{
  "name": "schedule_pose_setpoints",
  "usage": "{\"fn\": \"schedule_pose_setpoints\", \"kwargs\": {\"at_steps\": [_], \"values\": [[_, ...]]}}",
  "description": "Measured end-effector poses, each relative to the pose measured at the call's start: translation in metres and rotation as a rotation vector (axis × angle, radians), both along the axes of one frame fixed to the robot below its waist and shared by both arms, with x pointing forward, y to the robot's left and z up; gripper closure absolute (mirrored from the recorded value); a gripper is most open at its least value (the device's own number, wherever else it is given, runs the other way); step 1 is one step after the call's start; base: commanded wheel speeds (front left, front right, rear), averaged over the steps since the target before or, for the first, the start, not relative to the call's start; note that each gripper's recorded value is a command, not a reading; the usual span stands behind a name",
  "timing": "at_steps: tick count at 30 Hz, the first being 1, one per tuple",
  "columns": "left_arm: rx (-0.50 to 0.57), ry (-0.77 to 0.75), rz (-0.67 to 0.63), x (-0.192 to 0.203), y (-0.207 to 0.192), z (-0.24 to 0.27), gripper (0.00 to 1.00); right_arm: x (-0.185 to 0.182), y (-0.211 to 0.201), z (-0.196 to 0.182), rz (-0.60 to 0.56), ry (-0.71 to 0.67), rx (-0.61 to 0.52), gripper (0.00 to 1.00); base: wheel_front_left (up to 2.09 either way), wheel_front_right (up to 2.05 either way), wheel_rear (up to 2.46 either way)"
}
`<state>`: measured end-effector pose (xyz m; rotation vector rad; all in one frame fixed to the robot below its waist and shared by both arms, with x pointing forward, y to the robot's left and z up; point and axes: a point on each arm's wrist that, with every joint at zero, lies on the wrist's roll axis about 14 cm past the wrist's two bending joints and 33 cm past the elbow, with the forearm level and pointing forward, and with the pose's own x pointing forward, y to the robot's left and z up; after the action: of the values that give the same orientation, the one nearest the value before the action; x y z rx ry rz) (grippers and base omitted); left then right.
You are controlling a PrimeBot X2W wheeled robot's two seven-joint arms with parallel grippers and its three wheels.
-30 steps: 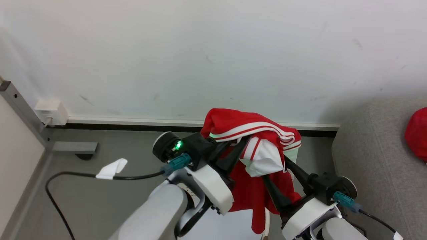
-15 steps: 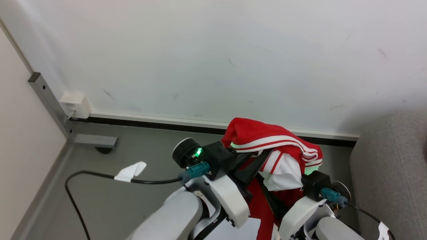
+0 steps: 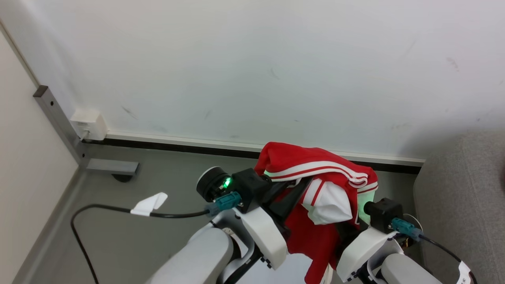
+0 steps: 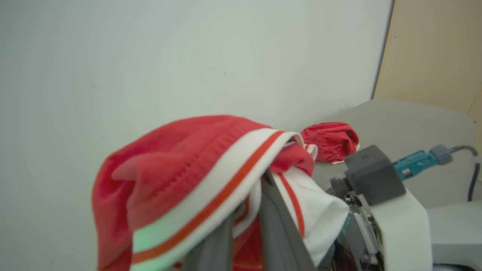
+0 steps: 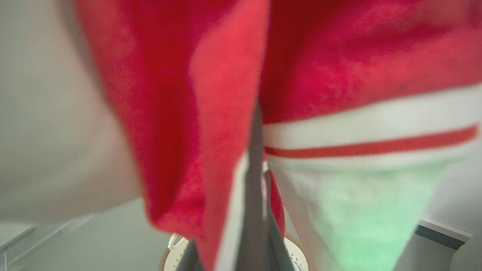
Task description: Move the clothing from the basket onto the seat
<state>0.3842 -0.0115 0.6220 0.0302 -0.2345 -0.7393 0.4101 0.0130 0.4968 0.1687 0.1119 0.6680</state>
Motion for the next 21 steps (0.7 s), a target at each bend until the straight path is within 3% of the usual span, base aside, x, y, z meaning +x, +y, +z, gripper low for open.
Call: {"fn": "schedule_pose_setpoints", "kwargs": {"at_steps": [8,9,11,12,21], "values": [[0.008,0.026,-0.017,-0.001,-0.005,-0.012,1.00,0.017,-0.034,0.022,-0.114,-0.040,0.081,1.00,0.00,0.00,0.00],[0.009,0.029,-0.020,-0.002,-0.006,-0.014,0.94,0.018,-0.038,0.025,-0.126,-0.047,0.088,1.00,0.00,0.00,0.00],[0.008,0.033,-0.030,-0.003,-0.008,-0.016,0.52,0.020,-0.047,0.031,-0.153,-0.065,0.099,1.00,0.00,0.00,0.00],[0.003,0.039,-0.035,-0.004,-0.010,-0.017,0.00,0.022,-0.052,0.034,-0.165,-0.078,0.104,1.00,0.00,0.00,0.00],[-0.011,0.071,-0.097,-0.011,-0.027,-0.027,0.00,0.027,-0.089,0.058,-0.271,-0.161,0.145,1.00,0.00,0.00,0.00]]}}
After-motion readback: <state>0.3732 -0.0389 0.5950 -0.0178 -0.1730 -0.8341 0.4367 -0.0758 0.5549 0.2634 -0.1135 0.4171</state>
